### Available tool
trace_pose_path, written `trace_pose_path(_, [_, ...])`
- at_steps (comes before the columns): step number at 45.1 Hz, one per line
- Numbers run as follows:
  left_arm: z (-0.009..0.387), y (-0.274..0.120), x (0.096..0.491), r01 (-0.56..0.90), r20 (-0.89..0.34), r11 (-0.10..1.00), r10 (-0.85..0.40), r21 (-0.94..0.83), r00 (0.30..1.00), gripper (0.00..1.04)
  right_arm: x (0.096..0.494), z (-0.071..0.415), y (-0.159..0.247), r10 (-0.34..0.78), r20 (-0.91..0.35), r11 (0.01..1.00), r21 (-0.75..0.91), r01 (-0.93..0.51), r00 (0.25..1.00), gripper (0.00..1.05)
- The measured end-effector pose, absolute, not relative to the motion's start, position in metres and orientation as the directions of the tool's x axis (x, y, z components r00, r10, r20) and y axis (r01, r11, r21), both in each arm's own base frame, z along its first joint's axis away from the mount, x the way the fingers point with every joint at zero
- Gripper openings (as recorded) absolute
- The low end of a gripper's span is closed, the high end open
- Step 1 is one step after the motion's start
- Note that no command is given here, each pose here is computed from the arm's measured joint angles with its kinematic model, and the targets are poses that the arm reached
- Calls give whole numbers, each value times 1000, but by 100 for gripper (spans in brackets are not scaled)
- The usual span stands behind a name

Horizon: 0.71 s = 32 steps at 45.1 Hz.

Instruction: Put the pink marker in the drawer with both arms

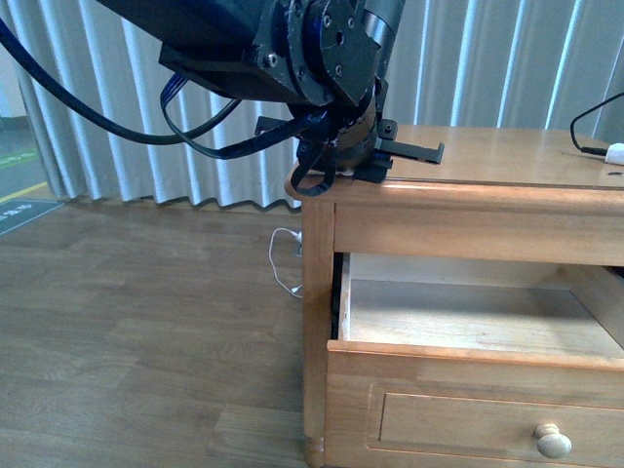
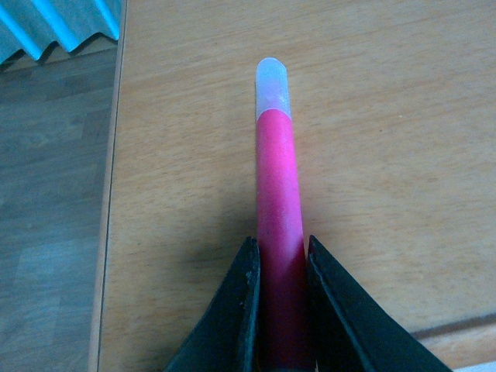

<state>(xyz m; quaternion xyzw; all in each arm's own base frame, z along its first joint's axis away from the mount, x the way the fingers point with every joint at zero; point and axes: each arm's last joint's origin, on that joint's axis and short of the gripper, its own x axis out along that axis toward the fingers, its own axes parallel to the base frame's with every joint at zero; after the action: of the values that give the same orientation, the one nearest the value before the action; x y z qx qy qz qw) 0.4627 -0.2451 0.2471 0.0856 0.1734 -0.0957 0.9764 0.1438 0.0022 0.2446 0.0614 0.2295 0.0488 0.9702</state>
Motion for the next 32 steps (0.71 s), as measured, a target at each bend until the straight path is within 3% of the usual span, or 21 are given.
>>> trace_pose_path(19, [262,-216,420,425,-233,878,-375,223,897,15,144,245,2,123,-439,988,142,-66,890,96])
trace_pose_path(32, [276,-204,376,634,-210,710,-599,308,773,15,144,245,2,123,-439,988,142,-66,890,96])
